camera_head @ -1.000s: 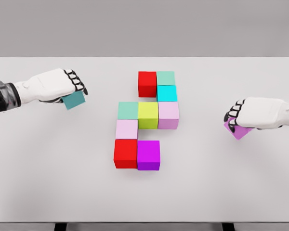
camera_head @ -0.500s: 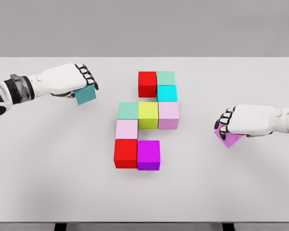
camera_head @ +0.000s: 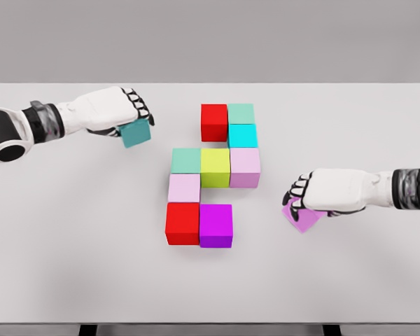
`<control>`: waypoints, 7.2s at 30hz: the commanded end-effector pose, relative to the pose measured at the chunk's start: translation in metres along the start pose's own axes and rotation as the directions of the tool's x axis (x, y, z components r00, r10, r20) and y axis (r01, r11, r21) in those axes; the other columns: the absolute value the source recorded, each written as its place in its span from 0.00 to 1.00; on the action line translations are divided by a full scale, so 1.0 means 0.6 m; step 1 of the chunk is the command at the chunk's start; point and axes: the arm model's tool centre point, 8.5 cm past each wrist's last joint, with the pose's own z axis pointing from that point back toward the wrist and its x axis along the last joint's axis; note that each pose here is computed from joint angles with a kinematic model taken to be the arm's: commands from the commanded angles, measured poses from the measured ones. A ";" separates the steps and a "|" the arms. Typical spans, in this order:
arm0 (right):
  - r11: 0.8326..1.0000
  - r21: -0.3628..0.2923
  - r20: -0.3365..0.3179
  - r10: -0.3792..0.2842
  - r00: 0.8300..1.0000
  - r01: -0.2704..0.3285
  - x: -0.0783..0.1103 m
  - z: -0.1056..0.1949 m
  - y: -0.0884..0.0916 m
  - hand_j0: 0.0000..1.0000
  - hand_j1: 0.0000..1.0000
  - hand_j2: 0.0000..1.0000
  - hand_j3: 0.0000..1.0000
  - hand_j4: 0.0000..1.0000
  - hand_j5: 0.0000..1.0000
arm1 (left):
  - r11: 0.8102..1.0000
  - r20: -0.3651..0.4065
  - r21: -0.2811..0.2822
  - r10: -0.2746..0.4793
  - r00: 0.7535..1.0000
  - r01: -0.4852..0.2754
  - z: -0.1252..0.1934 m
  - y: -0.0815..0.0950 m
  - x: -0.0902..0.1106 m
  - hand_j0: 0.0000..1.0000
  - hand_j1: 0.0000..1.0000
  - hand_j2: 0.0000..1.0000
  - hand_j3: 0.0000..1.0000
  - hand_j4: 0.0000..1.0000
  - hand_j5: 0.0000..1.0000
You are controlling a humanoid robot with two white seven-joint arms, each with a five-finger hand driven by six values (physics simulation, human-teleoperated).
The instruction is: Assemble the squares on the desktop into the number 2
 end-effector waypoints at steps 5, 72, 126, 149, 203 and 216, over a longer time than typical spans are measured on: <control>0.998 -0.046 0.043 -0.029 0.999 0.031 0.010 -0.016 -0.010 0.54 0.54 0.54 0.54 0.54 0.54 | 1.000 0.014 -0.009 0.017 1.000 -0.017 -0.024 0.000 0.006 0.68 0.68 0.68 0.68 0.68 0.68; 0.996 0.044 -0.110 -0.074 0.991 0.080 -0.029 0.051 0.056 0.72 0.72 0.72 0.72 0.72 0.72 | 0.993 -0.025 -0.047 0.109 0.994 -0.110 -0.122 0.012 -0.017 1.00 1.00 1.00 1.00 1.00 1.00; 0.975 0.220 0.029 -0.028 0.999 0.021 -0.005 0.048 0.038 0.64 0.64 0.64 0.64 0.64 0.64 | 0.965 -0.062 -0.159 0.202 0.977 -0.210 -0.044 -0.082 -0.022 0.72 0.72 0.72 0.72 0.72 0.72; 0.980 0.198 -0.010 -0.015 1.000 0.016 -0.077 -0.008 -0.003 0.64 0.64 0.64 0.64 0.64 0.64 | 0.958 -0.064 -0.167 0.226 0.972 -0.234 -0.070 -0.077 -0.022 0.72 0.72 0.72 0.72 0.72 0.72; 0.974 0.219 0.108 0.041 0.993 -0.064 0.008 0.000 0.004 0.64 0.64 0.64 0.64 0.64 0.64 | 0.933 -0.139 -0.185 0.286 0.948 -0.308 -0.100 -0.079 -0.055 0.73 0.73 0.73 0.73 0.73 0.73; 0.981 0.190 0.135 0.001 0.991 -0.027 0.014 -0.005 -0.002 0.64 0.64 0.64 0.64 0.64 0.64 | 0.932 -0.140 -0.187 0.288 0.947 -0.311 -0.109 -0.076 -0.054 0.73 0.73 0.73 0.73 0.73 0.73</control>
